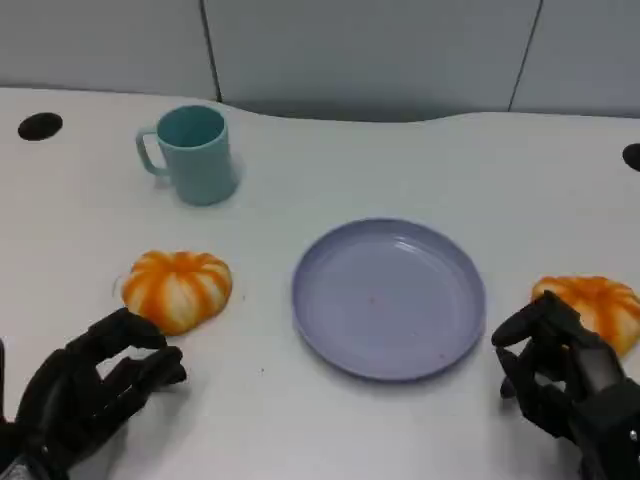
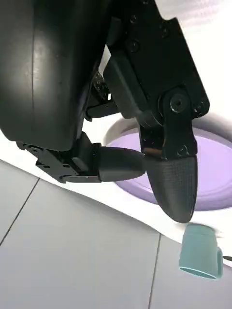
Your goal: Grasp the bread from the table and place it into the plate.
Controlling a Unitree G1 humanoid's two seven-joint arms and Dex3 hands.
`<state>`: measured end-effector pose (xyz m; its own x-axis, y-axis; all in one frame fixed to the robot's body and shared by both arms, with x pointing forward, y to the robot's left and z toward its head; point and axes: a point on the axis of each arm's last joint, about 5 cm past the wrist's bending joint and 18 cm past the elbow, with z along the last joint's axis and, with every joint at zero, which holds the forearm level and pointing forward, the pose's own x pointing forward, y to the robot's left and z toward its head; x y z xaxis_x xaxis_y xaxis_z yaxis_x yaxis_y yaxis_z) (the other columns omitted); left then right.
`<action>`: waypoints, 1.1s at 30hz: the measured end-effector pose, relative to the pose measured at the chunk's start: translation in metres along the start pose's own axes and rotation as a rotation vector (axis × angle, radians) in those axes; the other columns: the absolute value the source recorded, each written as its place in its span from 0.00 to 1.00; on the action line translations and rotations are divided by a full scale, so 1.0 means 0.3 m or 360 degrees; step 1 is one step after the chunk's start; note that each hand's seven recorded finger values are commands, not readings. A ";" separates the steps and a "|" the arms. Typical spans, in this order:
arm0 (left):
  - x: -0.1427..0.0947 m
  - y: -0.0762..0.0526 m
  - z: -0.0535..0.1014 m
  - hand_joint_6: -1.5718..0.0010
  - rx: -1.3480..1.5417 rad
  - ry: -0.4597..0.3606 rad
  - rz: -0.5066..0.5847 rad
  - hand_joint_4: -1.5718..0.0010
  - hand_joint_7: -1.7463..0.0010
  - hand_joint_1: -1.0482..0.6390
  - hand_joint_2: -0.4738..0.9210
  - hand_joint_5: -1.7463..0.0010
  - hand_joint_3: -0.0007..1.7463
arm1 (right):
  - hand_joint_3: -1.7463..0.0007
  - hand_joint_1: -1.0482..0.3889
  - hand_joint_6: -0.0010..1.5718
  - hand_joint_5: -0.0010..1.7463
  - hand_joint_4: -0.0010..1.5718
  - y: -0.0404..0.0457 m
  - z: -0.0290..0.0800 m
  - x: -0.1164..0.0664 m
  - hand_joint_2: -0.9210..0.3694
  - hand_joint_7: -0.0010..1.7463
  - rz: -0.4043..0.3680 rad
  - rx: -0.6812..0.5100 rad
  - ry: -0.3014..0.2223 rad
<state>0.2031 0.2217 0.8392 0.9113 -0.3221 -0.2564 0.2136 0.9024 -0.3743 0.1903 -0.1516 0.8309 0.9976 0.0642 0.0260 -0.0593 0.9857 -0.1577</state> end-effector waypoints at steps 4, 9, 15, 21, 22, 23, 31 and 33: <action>0.000 0.000 0.001 0.75 0.0000 0.0001 0.0000 0.65 0.00 0.45 1.00 0.00 0.06 | 0.75 0.50 0.27 1.00 0.43 0.000 -0.002 -0.001 0.00 0.99 0.0001 0.0000 0.0005; 0.000 0.000 0.001 0.75 0.0000 0.0001 0.0000 0.65 0.00 0.45 1.00 0.00 0.05 | 0.76 0.51 0.27 1.00 0.43 0.001 -0.004 -0.001 0.00 0.99 0.0003 0.0000 0.0007; -0.007 -0.014 -0.001 0.76 0.0269 -0.0051 0.0042 0.63 0.02 0.44 1.00 0.00 0.05 | 0.75 0.53 0.26 1.00 0.42 0.003 -0.004 0.000 0.00 0.99 0.0003 0.0001 0.0007; -0.019 -0.068 0.081 0.74 0.1025 -0.0451 0.0086 0.65 0.05 0.42 1.00 0.00 0.06 | 0.75 0.54 0.27 1.00 0.42 0.009 -0.002 0.005 0.00 1.00 0.0006 0.0008 0.0001; -0.015 -0.075 0.102 0.72 0.1172 -0.0511 0.0096 0.67 0.08 0.43 1.00 0.00 0.04 | 0.75 0.53 0.27 1.00 0.42 0.009 -0.004 0.005 0.00 1.00 0.0007 0.0008 0.0003; -0.011 -0.080 0.122 0.71 0.1313 -0.0565 0.0113 0.68 0.10 0.44 1.00 0.00 0.03 | 0.75 0.53 0.26 1.00 0.42 0.010 -0.005 0.004 0.00 1.00 0.0008 0.0010 0.0002; 0.061 -0.113 0.262 0.74 0.2420 -0.0604 0.0179 0.89 0.90 0.24 0.98 0.69 0.00 | 0.75 0.52 0.28 1.00 0.44 0.023 -0.006 0.009 0.00 1.00 -0.0002 0.0025 0.0000; 0.084 -0.118 0.302 0.83 0.2627 -0.0494 0.0127 0.97 0.98 0.22 0.95 0.87 0.00 | 0.75 0.52 0.28 1.00 0.45 0.025 -0.006 0.009 0.00 1.00 0.0000 0.0025 -0.0003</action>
<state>0.2502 0.2077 0.9266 0.9245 -0.3806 0.0209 0.0983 0.2911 0.9516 0.1928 -0.1444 0.8279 0.9975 0.0647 0.0278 -0.0601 0.9880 -0.1422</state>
